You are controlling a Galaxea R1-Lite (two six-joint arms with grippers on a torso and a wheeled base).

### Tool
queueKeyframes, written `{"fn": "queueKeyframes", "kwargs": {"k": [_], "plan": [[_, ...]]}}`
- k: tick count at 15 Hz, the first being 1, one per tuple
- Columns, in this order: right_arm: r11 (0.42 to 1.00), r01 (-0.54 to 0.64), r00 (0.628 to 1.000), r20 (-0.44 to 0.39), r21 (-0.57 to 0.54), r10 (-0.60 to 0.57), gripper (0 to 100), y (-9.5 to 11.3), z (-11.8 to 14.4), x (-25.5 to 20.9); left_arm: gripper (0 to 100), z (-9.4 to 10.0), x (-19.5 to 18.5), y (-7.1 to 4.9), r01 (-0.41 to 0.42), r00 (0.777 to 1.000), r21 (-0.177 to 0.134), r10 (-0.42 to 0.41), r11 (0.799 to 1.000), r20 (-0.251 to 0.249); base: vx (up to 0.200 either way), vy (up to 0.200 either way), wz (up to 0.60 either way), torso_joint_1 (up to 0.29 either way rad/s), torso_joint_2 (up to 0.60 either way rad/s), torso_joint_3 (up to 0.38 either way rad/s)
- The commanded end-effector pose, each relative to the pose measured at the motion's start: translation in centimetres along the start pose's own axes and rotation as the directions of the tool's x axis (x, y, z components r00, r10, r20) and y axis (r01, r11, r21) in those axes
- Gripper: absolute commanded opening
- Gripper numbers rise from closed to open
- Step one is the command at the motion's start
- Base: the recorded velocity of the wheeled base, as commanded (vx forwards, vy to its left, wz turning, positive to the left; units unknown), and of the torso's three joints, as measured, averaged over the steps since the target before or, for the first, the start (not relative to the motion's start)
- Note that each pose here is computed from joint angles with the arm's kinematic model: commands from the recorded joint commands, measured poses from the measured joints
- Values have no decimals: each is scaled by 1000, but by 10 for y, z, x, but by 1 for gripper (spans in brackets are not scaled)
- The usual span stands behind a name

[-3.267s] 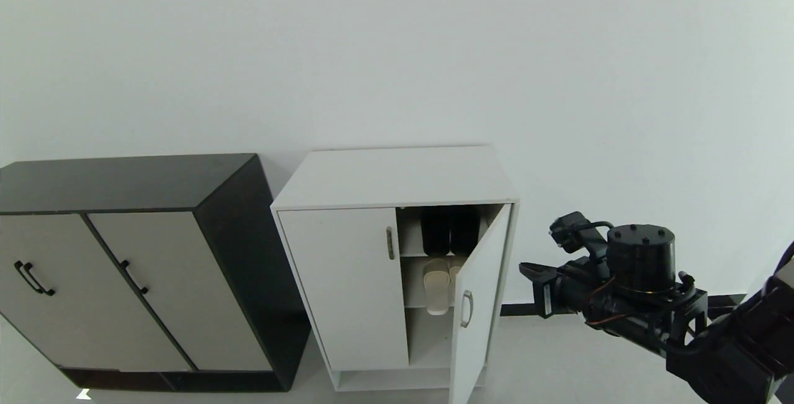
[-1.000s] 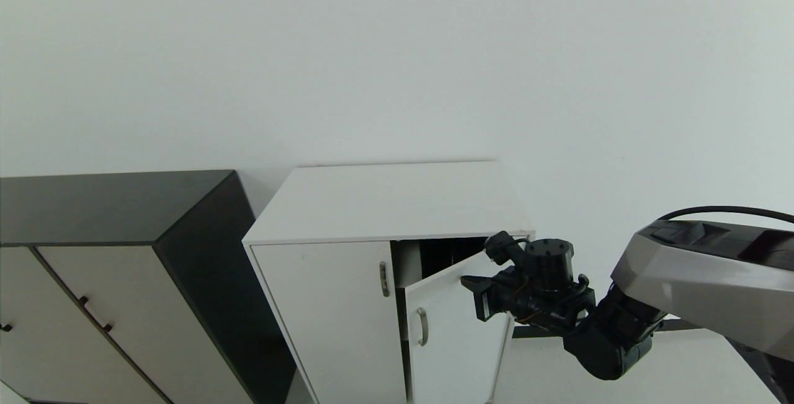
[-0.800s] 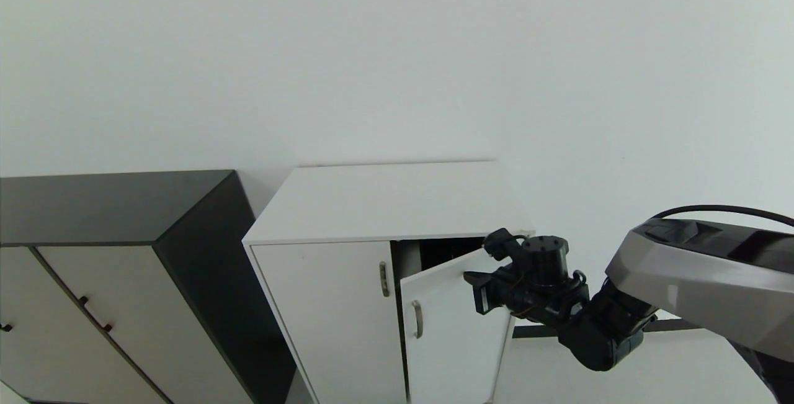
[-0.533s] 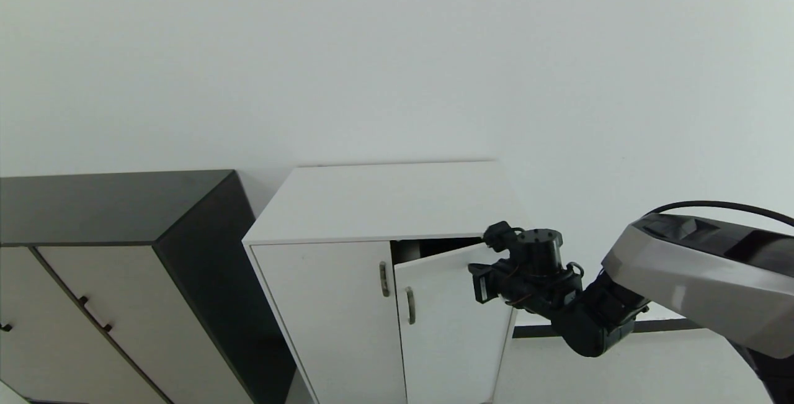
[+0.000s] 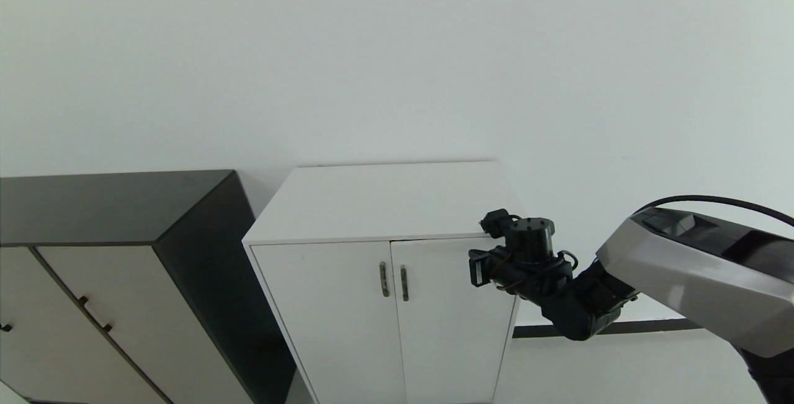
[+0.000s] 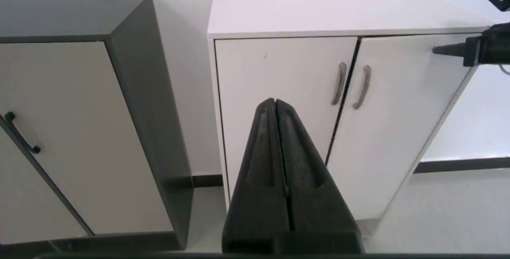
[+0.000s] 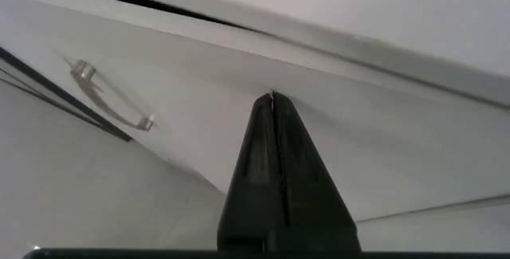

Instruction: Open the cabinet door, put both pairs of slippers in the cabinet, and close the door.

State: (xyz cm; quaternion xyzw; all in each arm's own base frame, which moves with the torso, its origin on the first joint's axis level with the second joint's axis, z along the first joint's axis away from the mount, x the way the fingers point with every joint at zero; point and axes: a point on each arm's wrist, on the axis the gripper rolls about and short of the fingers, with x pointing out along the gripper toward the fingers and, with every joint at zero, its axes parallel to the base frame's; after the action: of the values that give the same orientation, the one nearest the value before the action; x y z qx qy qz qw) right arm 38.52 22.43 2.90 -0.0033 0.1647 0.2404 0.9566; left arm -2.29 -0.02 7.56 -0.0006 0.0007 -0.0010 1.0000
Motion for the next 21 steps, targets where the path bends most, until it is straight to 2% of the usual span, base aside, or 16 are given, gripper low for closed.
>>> {"fn": "queueKeyframes", "kwargs": {"k": [1,7,9,11,13,14,16,17,19,20,21], "plan": [[1000,0,1000,5,0,0,0,0,0,2,0,0,0,0,0,1000,0,0,1000,-2,0,0,0,0,0,0],[1000,2,1000,13,2,-2,0,0,3,-2,0,0,0,0,0,1000,0,0,1000,0,0,0,0,0,0,0],[999,33,997,63,2,-33,0,0,25,-36,0,0,0,0,0,1000,0,0,1000,0,0,0,0,0,0,0],[999,52,996,74,3,-52,0,-1,41,-87,0,0,0,0,0,1000,0,0,1000,0,0,0,0,0,0,0],[985,172,981,91,-2,-171,0,-18,52,-147,0,0,0,0,0,1000,1,0,1000,0,0,0,0,0,0,0],[969,247,965,98,-14,-245,0,-34,53,-175,0,0,0,0,0,1000,1,0,1000,0,0,0,0,0,0,0],[937,346,935,90,-41,-342,0,-58,45,-220,0,0,0,0,0,1000,1,0,1000,0,0,0,0,0,0,0],[905,424,905,72,-45,-420,0,-69,28,-264,0,0,0,0,0,1000,1,0,1000,-2,0,0,0,0,0,0],[890,454,891,32,-37,-453,0,-64,0,-310,0,0,0,0,0,1000,1,0,1000,0,0,0,0,0,0,0],[899,436,900,-3,-38,-437,0,-59,-17,-329,0,0,0,0,-2,1000,1,2,1000,0,0,0,0,0,0,0],[902,430,903,-8,-33,-430,0,-58,-23,-338,0,0,0,0,-2,1000,1,2,1000,0,0,0,0,0,0,0]]}}
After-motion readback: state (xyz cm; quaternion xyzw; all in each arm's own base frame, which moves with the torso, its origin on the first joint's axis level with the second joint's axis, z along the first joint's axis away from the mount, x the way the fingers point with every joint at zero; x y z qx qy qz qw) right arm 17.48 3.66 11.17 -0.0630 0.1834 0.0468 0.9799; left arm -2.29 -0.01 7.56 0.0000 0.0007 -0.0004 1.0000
